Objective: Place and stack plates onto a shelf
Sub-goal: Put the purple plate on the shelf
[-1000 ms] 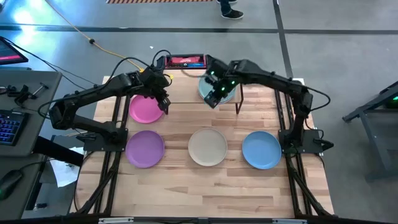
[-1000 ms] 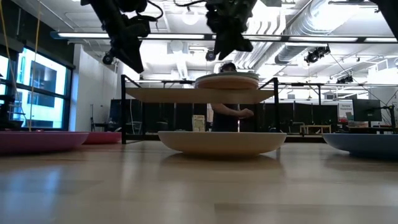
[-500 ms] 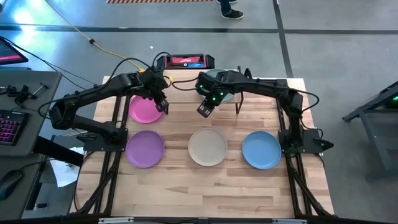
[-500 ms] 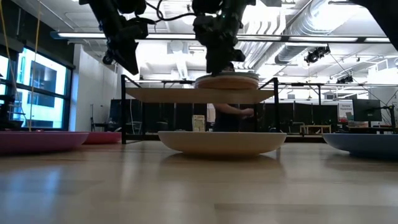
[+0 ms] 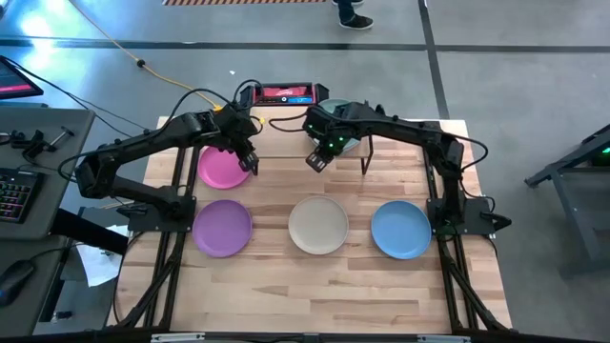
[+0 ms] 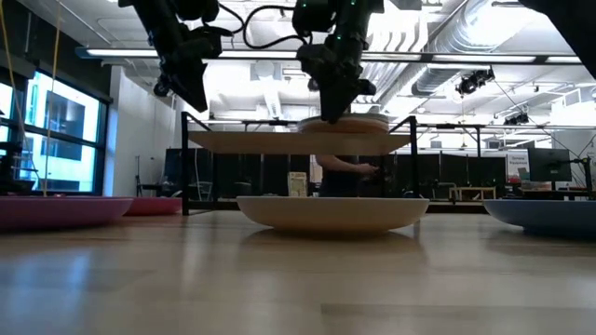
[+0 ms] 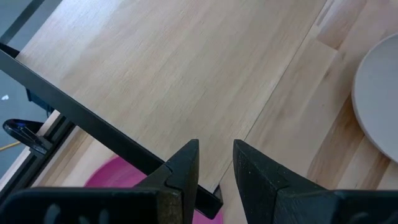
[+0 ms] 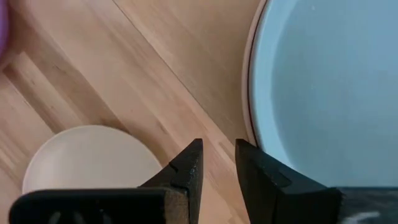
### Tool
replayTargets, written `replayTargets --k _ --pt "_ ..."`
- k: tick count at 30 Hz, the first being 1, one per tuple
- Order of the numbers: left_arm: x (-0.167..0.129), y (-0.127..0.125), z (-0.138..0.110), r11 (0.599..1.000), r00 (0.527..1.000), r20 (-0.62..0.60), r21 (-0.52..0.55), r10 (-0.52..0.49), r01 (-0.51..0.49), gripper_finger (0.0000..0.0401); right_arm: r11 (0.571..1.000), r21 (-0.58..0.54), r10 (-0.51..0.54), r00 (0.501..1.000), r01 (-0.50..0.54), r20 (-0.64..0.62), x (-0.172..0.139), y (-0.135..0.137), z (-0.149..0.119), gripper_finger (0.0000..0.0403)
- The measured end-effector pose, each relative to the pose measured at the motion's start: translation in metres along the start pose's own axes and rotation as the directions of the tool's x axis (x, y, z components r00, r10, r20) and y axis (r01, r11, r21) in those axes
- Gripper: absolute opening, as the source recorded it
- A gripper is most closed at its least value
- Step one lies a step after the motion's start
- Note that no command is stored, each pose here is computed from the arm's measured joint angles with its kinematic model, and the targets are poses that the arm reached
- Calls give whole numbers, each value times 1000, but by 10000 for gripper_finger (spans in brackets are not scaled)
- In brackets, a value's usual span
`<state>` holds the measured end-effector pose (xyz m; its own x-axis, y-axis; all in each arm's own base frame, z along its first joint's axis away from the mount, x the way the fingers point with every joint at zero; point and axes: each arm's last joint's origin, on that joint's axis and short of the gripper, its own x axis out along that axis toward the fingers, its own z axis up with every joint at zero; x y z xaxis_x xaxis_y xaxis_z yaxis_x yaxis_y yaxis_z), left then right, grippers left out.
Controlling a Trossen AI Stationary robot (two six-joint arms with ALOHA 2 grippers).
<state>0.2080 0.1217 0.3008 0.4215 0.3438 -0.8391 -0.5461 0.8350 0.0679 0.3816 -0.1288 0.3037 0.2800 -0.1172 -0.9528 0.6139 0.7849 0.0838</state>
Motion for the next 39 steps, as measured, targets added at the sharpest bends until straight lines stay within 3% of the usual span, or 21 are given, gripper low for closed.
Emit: replayTargets --k 9,15,18,20,23,27,34,39 --pt "0 0 -3 1000 1000 -31 -4 1 -1 90 998 -16 65 998 -65 -3 -6 1 -1 85" --pt "-4 2 -14 1000 989 -145 -14 8 -10 90 991 -56 126 990 -122 69 -37 12 -11 85" --pt "-12 2 -22 1000 985 -172 -6 8 -9 90 993 -64 107 986 -99 127 -55 12 -16 85" --pt "-18 2 -21 1000 993 -118 -5 13 -14 90 994 -74 92 983 -81 160 -65 9 -18 85" --pt "-31 4 -12 999 998 60 -28 17 -16 90 994 -93 81 979 -65 187 -74 5 -20 85" --pt "-48 8 -10 995 995 99 -98 30 -20 90 994 -98 70 980 -53 184 -74 -2 -18 85" --pt "-69 14 -26 976 981 -46 -104 186 -190 90 995 -95 35 990 -23 136 -73 -16 -19 85" --pt "-58 18 -33 969 966 -151 -100 208 -225 90 995 -99 30 990 -16 139 -73 -20 -17 85"
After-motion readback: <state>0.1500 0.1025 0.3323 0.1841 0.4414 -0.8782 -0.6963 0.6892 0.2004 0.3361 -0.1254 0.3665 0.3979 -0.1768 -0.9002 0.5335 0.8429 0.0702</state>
